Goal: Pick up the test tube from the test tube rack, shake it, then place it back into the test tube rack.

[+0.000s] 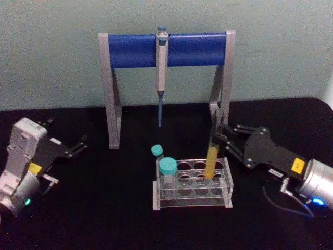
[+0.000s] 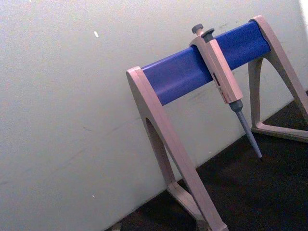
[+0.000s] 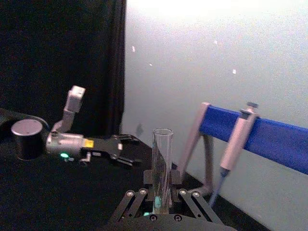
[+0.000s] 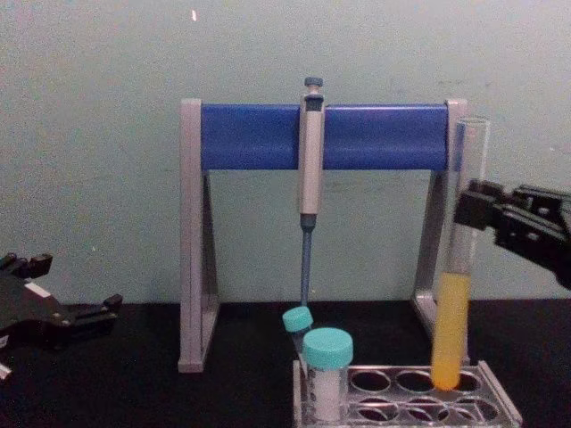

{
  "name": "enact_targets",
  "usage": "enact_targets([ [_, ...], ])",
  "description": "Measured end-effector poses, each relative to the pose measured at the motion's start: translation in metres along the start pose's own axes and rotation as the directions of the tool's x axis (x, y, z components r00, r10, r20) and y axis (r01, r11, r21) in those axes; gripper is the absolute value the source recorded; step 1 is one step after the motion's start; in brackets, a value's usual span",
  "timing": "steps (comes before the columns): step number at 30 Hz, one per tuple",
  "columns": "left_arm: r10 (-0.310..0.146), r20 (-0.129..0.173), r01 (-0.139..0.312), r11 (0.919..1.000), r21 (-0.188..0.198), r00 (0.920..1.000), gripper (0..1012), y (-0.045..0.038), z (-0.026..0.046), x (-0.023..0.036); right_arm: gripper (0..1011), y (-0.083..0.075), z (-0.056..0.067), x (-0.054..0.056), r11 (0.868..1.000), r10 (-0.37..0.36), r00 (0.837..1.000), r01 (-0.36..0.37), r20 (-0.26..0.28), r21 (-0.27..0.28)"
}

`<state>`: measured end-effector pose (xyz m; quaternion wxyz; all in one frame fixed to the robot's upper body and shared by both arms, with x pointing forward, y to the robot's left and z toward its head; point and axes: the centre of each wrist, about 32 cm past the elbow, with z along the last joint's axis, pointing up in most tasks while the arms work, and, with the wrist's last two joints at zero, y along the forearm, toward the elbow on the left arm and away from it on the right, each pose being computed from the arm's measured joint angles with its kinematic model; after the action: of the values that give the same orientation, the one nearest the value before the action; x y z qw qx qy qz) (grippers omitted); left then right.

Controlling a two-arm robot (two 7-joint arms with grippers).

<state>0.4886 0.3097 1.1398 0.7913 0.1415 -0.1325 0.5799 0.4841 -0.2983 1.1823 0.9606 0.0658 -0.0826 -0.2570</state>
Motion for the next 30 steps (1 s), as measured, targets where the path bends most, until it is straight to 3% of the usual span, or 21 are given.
enact_targets([
  [9, 0.000, 0.000, 0.000, 1.0000, 0.000, 1.0000, 1001, 0.0000, 0.0000, 0.0000, 210, -0.013, 0.006, 0.005, 0.993, -0.117, 0.993, 0.118, 0.030, -0.025],
  [18, 0.000, 0.000, 0.000, 1.0000, 0.000, 1.0000, 1001, 0.0000, 0.0000, 0.0000, 209, -0.003, 0.005, 0.014, 0.980, -0.196, 0.980, 0.197, 0.043, -0.016],
  [24, 0.000, 0.000, 0.000, 1.0000, 0.000, 1.0000, 1001, 0.0000, 0.0000, 0.0000, 210, 0.007, 0.005, 0.019, 0.978, -0.206, 0.978, 0.206, 0.045, -0.009],
  [30, 0.000, 0.000, 0.000, 1.0000, 0.000, 1.0000, 1001, 0.0000, 0.0000, 0.0000, 209, 0.023, 0.005, 0.022, 0.987, -0.161, 0.986, 0.161, 0.037, 0.006],
])
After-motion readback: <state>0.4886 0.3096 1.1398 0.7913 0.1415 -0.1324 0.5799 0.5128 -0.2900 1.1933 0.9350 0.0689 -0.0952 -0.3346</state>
